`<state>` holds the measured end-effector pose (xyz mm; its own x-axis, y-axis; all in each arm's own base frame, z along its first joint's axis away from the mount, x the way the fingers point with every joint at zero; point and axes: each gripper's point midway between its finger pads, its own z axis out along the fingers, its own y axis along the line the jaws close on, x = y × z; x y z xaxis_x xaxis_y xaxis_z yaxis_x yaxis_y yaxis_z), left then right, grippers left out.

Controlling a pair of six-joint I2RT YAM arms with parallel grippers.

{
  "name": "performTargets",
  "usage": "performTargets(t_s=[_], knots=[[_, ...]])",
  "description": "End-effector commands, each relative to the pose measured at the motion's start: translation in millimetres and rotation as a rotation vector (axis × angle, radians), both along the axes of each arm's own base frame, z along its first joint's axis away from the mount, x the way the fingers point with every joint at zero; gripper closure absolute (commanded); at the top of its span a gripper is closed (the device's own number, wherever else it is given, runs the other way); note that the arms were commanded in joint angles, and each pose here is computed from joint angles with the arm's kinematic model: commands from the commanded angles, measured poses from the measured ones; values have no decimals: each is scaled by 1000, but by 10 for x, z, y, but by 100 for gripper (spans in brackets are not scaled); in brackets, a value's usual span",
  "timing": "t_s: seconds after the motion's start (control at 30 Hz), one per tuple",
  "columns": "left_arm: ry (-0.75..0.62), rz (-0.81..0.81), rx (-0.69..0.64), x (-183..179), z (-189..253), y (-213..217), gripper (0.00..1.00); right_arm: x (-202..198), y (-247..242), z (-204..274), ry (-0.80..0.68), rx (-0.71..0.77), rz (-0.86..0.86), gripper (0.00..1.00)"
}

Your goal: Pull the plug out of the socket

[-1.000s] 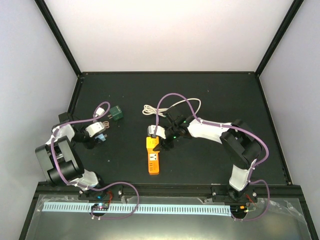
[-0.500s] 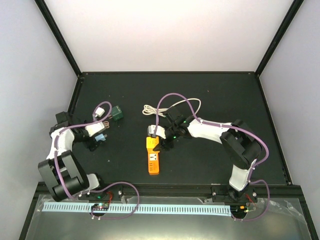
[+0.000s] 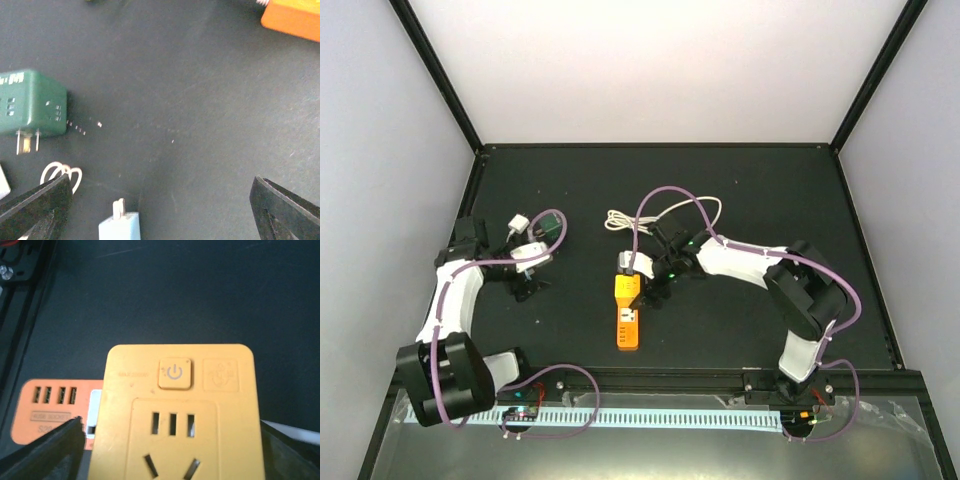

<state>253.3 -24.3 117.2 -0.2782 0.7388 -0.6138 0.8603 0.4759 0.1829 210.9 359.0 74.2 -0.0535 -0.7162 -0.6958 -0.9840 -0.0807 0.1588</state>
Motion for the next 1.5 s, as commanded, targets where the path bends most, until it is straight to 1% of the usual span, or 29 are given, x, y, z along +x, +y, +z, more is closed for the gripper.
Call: performTargets(t_s=[0.0, 0.2, 0.37, 0.63, 0.83, 1.03, 1.23, 1.47], knots=[[-23, -49, -25, 13, 187, -246, 1, -25, 18, 266, 7, 44, -11, 1], [-19, -129, -28, -32, 225, -567, 1, -49, 30, 489, 8, 100, -12, 0], [-24, -185, -37, -54, 308, -798, 1, 106, -98, 665, 44, 150, -71, 0], [4, -290, -25, -137, 331, -1142, 1, 427, -465, 1058, 174, 311, -218, 0], [21, -348, -23, -157, 288, -1393, 1, 622, -662, 1102, 294, 348, -325, 0], [60, -396, -36, -198, 255, -1681, 1, 672, -813, 1093, 417, 374, -381, 2], [70, -426, -4, -143, 124, -1894, 1, 567, -939, 1067, 370, 400, -435, 2], [106, -460, 21, -127, 8, -2093, 1, 542, -976, 998, 352, 374, -448, 2]])
